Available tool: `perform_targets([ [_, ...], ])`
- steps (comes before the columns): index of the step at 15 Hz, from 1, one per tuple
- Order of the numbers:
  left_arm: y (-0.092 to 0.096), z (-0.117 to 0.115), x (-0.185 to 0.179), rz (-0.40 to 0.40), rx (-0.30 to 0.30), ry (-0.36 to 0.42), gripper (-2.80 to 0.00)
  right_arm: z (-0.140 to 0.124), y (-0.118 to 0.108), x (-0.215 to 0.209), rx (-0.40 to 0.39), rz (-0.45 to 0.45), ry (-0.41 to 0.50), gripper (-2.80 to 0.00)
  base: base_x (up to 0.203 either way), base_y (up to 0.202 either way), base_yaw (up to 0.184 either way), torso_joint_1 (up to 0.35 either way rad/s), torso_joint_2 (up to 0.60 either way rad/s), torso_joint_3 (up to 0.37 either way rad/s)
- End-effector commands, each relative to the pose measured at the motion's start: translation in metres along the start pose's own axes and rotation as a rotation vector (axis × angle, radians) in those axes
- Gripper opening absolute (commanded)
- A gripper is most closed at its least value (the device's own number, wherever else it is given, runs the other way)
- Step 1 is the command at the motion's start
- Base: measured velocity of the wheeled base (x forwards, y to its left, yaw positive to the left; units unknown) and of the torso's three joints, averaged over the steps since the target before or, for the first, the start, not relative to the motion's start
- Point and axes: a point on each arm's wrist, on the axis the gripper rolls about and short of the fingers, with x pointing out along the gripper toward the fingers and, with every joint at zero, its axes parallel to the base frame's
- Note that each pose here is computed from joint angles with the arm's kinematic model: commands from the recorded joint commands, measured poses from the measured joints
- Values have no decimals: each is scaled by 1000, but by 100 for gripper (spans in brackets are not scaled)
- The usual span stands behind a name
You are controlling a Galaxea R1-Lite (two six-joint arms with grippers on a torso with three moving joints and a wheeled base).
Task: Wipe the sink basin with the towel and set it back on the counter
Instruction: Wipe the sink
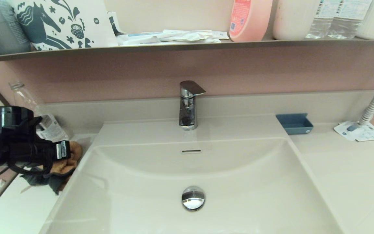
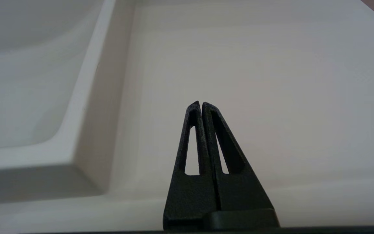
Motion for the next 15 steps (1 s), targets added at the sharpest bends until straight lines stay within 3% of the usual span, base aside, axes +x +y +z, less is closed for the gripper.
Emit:
perform_targets([
  [1,-6,8,13,-18,15,-1,-280,0,0,0,1,0,2,-280,0,0,0,0,0,0],
  [4,-15,28,19,-34,41,-54,-280,0,0,0,1,0,2,-280,0,0,0,0,0,0],
  [10,-22,49,37,-49,50,-76,-280,0,0,0,1,0,2,-280,0,0,0,0,0,0],
  [15,-27,78,40,-55,62,-165,-280,0,0,0,1,0,2,-280,0,0,0,0,0,0],
])
